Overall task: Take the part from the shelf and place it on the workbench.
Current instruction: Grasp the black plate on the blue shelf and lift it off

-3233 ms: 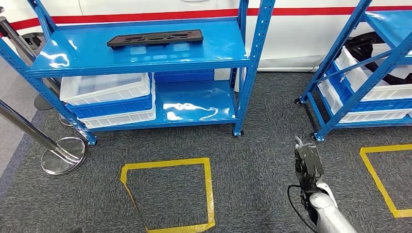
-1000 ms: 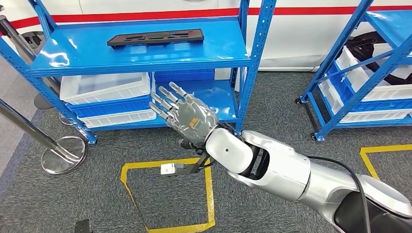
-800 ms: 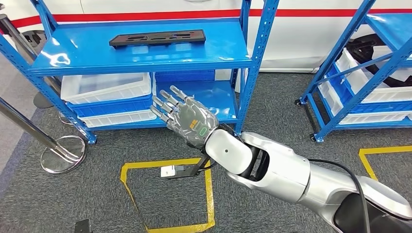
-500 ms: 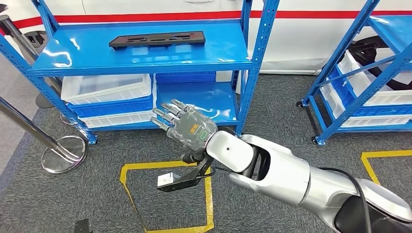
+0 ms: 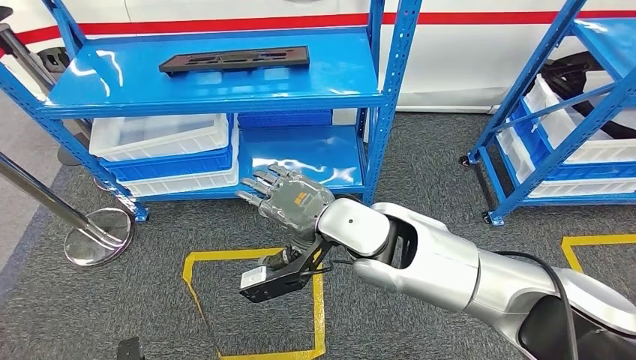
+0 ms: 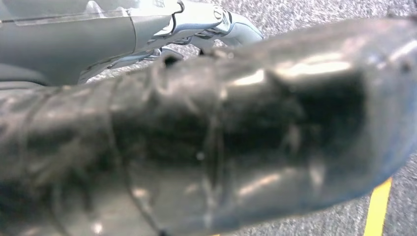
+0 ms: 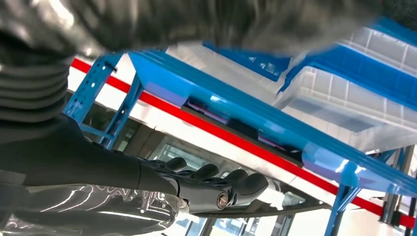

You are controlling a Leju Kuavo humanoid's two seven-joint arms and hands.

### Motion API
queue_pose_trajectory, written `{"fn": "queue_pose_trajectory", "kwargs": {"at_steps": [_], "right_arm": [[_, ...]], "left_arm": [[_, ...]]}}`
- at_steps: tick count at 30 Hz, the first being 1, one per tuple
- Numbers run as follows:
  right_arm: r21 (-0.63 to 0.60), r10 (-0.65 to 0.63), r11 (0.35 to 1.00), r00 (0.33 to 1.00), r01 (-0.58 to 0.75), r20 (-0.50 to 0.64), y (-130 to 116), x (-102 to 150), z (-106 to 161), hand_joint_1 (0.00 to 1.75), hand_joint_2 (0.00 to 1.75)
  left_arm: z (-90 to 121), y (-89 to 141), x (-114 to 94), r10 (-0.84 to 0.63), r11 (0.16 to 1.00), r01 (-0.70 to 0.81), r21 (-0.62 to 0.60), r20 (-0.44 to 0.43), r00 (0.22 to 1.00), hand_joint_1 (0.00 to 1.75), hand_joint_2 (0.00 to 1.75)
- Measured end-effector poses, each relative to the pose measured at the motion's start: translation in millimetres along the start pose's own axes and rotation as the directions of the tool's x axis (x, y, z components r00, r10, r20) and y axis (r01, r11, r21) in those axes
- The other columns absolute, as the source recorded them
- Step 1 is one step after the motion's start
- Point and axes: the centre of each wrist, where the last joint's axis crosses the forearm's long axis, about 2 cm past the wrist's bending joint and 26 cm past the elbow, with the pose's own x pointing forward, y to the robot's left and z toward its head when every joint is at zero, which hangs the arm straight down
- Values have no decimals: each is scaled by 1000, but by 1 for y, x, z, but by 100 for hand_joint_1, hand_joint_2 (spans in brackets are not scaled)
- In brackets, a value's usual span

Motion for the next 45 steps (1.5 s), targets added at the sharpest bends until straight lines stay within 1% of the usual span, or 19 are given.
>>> {"fn": "queue_pose_trajectory", "kwargs": {"at_steps": [7,14,25,45], "right_arm": [[-49,-1,999,1000,1,-6,-2,-1,0,0,0],[-17,-24,1000,1000,24,14,-1,0,0,0,0],[3,11,1000,1000,-11,17,-2,0,-2,0,0],[21,29,999,1000,-29,13,3,-1,-3,0,0]], "left_arm": [[0,-1,1,-10,1000,10,-9,3,1000,0,0],[0,-2,0,-14,1000,14,-15,15,1000,0,0],[1,-3,0,-25,999,26,-25,32,999,0,0],[1,-2,-1,-26,999,27,-26,31,999,0,0]]}}
